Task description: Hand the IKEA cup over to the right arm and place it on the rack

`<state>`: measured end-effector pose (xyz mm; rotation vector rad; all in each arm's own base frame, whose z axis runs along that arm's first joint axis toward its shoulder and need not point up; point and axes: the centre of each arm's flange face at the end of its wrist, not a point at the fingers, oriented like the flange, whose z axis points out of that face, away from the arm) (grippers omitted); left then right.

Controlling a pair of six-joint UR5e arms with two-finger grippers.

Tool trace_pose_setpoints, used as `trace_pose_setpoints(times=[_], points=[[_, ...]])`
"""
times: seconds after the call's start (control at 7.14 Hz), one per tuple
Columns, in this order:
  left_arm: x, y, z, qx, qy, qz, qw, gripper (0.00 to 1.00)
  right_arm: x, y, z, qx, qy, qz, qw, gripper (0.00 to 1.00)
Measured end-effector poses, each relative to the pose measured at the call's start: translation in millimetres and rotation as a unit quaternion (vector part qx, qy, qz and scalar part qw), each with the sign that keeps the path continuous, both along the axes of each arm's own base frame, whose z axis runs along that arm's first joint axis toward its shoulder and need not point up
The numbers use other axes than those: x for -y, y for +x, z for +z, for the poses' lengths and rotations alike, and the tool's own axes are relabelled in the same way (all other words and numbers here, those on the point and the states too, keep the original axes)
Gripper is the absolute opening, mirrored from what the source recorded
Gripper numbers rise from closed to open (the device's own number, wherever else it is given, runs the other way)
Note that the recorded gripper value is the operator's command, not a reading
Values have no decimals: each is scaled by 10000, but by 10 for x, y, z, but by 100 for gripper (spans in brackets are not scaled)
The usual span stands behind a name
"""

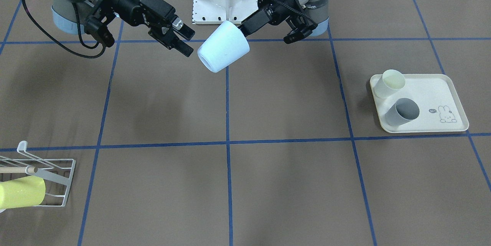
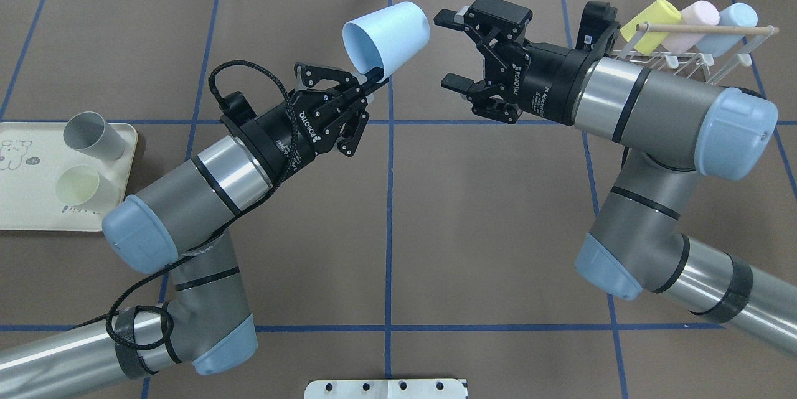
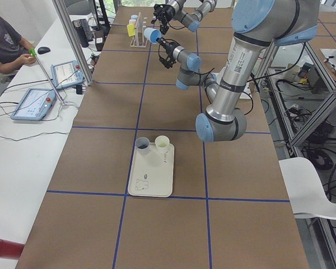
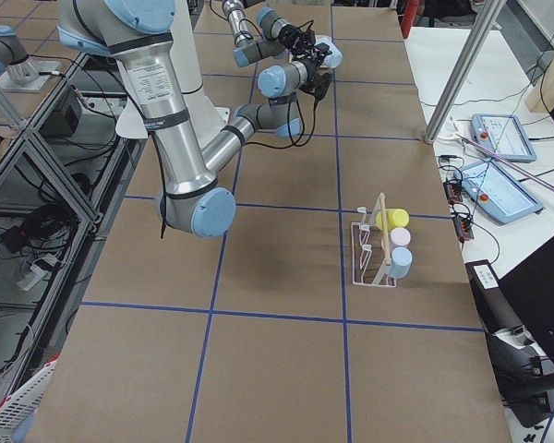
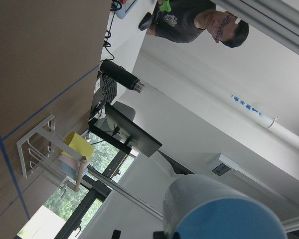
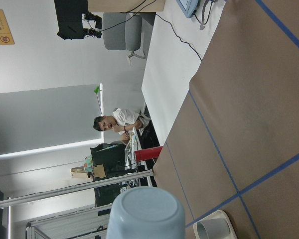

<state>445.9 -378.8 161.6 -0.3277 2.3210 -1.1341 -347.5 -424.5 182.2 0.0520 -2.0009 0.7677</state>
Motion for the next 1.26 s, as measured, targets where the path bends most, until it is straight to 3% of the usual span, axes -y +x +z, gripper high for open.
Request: trace_pose_setpoints(times=[1.26], points=[[-104,247,-214,-101,-48,24,9999,0,-15,-109,-17,15,-24,2,10000,100]])
